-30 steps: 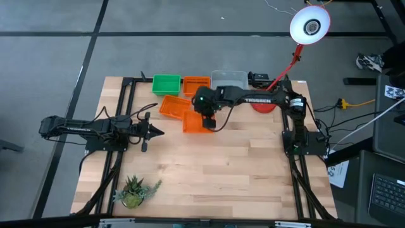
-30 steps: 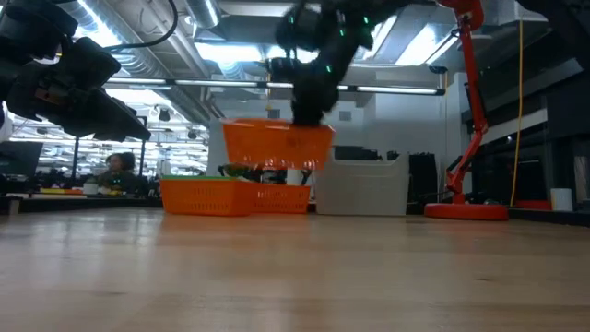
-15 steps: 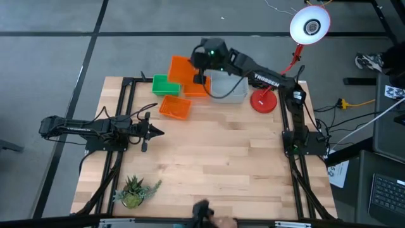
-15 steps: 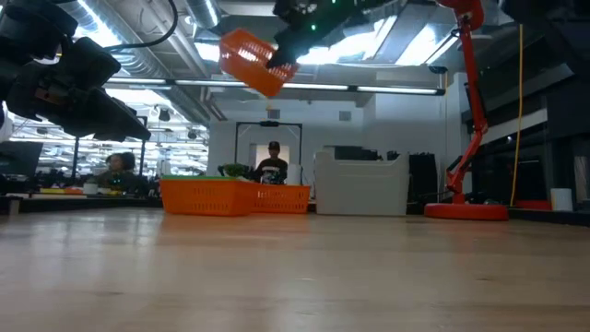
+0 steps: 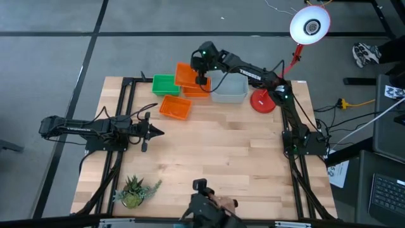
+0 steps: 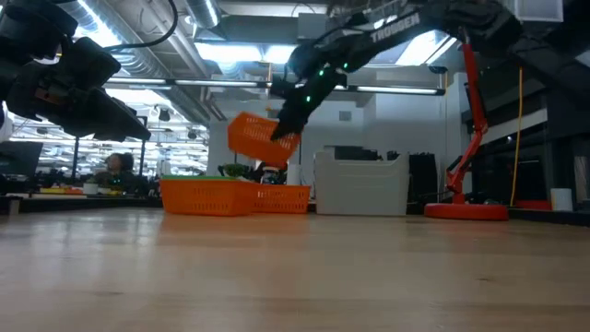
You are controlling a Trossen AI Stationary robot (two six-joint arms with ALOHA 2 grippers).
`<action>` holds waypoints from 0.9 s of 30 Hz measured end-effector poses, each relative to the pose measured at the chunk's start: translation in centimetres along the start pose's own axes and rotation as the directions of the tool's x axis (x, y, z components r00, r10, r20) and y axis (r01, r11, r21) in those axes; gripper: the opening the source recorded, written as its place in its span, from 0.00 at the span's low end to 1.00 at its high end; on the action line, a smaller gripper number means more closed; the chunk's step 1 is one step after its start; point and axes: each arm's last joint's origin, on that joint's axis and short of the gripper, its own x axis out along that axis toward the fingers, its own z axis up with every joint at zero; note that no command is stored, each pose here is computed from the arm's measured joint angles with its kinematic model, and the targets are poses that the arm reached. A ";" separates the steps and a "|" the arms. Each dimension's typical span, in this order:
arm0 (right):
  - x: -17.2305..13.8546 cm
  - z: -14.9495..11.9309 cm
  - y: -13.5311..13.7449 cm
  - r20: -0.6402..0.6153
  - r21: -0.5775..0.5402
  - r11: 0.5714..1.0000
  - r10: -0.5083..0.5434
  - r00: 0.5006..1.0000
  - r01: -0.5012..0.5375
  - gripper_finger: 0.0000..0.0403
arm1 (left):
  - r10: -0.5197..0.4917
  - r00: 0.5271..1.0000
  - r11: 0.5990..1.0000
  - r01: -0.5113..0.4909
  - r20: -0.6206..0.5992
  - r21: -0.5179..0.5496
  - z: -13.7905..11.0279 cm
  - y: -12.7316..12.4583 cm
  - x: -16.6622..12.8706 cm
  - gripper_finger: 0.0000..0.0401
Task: Stack baskets by color
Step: Stack the bottom right orange bin on top of the top orange bin
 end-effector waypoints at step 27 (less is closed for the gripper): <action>1.3 -3.0 1.7 -0.288 -0.018 0.997 0.061 0.956 -0.070 0.00 | 0.000 1.000 1.000 0.000 0.000 0.000 0.0 0.0 0.0 0.00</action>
